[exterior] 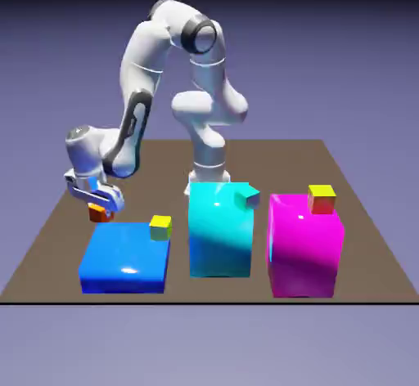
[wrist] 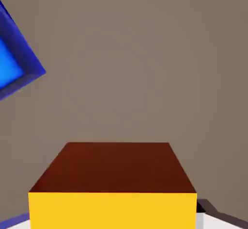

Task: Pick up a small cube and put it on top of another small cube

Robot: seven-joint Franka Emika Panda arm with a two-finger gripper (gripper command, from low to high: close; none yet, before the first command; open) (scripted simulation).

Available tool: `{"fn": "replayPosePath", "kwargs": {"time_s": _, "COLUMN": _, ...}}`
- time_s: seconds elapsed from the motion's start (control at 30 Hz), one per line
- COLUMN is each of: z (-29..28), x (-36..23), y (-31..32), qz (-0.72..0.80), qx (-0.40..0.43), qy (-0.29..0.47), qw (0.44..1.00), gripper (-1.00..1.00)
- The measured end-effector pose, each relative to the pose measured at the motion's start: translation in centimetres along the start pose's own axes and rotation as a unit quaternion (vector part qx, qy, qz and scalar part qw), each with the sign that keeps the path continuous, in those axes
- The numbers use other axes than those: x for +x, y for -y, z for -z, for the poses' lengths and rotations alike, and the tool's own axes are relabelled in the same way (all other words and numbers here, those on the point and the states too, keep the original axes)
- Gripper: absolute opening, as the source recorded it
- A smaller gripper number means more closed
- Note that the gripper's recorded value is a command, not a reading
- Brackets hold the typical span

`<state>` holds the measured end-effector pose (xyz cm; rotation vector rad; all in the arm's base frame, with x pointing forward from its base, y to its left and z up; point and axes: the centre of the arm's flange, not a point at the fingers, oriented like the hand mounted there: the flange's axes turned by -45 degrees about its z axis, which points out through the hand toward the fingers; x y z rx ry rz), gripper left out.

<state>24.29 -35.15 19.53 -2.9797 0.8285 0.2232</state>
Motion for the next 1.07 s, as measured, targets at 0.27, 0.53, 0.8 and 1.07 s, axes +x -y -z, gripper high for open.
{"fn": "replayPosePath", "kwargs": {"time_s": 0.27, "z": 4.8, "x": 1.9, "y": 13.6, "qz": 0.311, "qx": -0.002, "qy": 0.016, "qw": 0.950, "gripper": -1.00}}
{"fn": "replayPosePath", "kwargs": {"time_s": 0.53, "z": 12.8, "x": -1.3, "y": 26.4, "qz": 0.630, "qx": -0.091, "qy": 0.008, "qw": 0.771, "gripper": -1.00}}
{"fn": "replayPosePath", "kwargs": {"time_s": 0.8, "z": 7.1, "x": -0.5, "y": 26.8, "qz": 0.649, "qx": -0.097, "qy": 0.001, "qw": 0.755, "gripper": -1.00}}
{"fn": "replayPosePath", "kwargs": {"time_s": 1.07, "z": 12.9, "x": -1.3, "y": 27.4, "qz": 0.649, "qx": -0.098, "qy": 0.000, "qw": 0.755, "gripper": 1.00}}
